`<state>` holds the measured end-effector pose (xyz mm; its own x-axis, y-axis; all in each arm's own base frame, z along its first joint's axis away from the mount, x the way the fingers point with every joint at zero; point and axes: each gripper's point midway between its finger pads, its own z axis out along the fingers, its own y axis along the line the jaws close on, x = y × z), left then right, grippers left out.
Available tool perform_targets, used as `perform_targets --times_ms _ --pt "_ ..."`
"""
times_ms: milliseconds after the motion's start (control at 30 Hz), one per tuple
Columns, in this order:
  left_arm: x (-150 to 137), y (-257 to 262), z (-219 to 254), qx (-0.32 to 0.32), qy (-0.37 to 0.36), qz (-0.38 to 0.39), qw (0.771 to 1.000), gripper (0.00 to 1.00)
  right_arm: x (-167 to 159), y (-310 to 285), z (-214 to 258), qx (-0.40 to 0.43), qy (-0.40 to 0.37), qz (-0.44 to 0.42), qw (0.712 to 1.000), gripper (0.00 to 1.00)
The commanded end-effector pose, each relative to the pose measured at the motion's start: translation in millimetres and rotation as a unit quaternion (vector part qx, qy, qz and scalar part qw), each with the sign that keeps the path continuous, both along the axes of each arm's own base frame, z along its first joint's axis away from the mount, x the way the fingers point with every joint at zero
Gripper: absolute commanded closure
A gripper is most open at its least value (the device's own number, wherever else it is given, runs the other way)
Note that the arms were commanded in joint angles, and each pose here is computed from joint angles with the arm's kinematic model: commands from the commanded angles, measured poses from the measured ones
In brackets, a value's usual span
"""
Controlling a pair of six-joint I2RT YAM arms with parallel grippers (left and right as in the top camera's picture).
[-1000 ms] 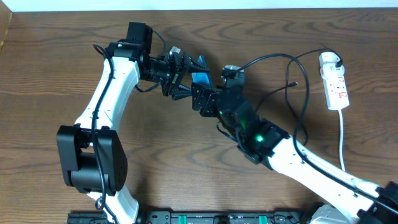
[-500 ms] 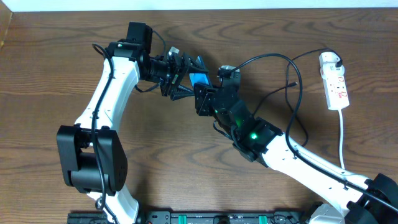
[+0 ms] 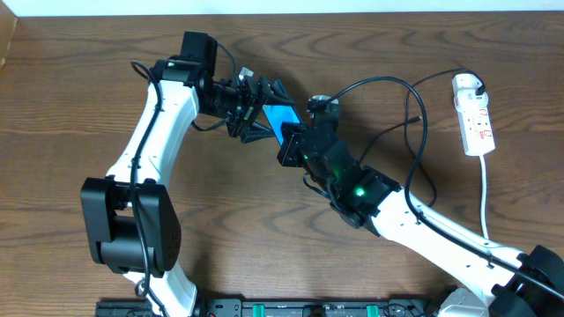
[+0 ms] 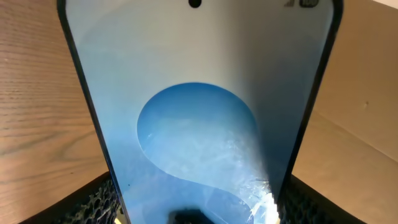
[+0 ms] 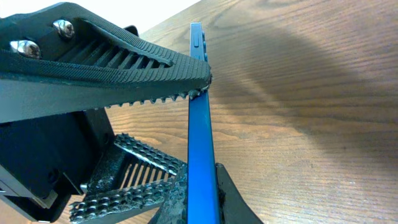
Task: Plug charger to phone and switch on socket
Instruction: 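Grasp the phone with the right gripper and release the left gripper, then bring the left gripper up to the phone held by the right gripper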
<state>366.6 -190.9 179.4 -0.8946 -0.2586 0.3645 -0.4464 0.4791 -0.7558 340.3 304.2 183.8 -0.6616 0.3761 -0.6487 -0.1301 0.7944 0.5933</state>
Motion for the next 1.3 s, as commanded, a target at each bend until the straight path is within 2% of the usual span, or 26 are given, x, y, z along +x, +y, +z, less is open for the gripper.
perform_targets --times_ms 0,100,133,233,267,400,567,633,733,800,967,1133,1267 --pt "7.5 13.2 2.8 0.046 -0.035 0.016 0.998 0.27 6.5 -4.0 7.5 0.003 -0.002 -0.001 1.0 0.99" --pt "8.4 15.0 0.7 0.054 -0.037 0.017 0.998 0.26 10.1 -7.1 6.9 0.012 0.006 0.006 1.0 0.99" --pt "8.8 16.0 -0.4 0.058 -0.038 0.018 0.997 0.18 11.7 -9.0 6.4 0.013 0.009 0.007 1.0 0.99" --pt "13.2 22.5 -4.2 0.076 -0.054 0.019 0.996 0.11 17.9 -20.3 3.3 0.014 0.02 0.001 1.0 0.99" --pt "15.6 26.7 -5.9 0.085 -0.061 0.02 0.994 0.04 19.7 -24.8 2.4 0.014 0.025 -0.001 1.0 0.99" --pt "21.9 56.5 -3.9 0.142 -0.103 0.033 0.984 0.03 25.1 -48.4 4.2 0.022 0.047 -0.002 0.999 0.99" --pt "10.1 86.2 30.4 0.198 -0.175 0.036 0.964 0.03 27.7 -76.9 4.4 0.03 0.075 -0.003 0.997 0.99" --pt "-1.5 101.2 48.0 0.244 -0.204 0.043 0.947 0.03 27.8 -84.7 6.2 0.029 0.076 0.013 0.997 0.99" --pt "-28.9 132.5 76.5 0.338 -0.233 0.074 0.909 0.03 27.1 -91.0 9.9 0.032 0.072 0.044 0.996 0.99" --pt "-50.4 146.8 96.5 0.378 -0.254 0.093 0.885 0.03 25.6 -91.0 11.7 0.036 0.07 0.067 0.995 0.99" --pt "-102.2 164.8 127.1 0.411 -0.312 0.144 0.844 0.03 20.8 -89.2 11.0 0.041 0.07 0.098 0.992 0.99" --pt "-140.9 175.7 100.6 0.406 -0.325 0.207 0.829 0.03 17.7 -88.0 7.8 0.043 0.075 0.104 0.991 0.99" --pt "-150.2 173.9 49.2 0.37 -0.302 0.263 0.838 0.02 13.0 -83.0 9.7 0.053 0.079 0.121 0.988 0.99"
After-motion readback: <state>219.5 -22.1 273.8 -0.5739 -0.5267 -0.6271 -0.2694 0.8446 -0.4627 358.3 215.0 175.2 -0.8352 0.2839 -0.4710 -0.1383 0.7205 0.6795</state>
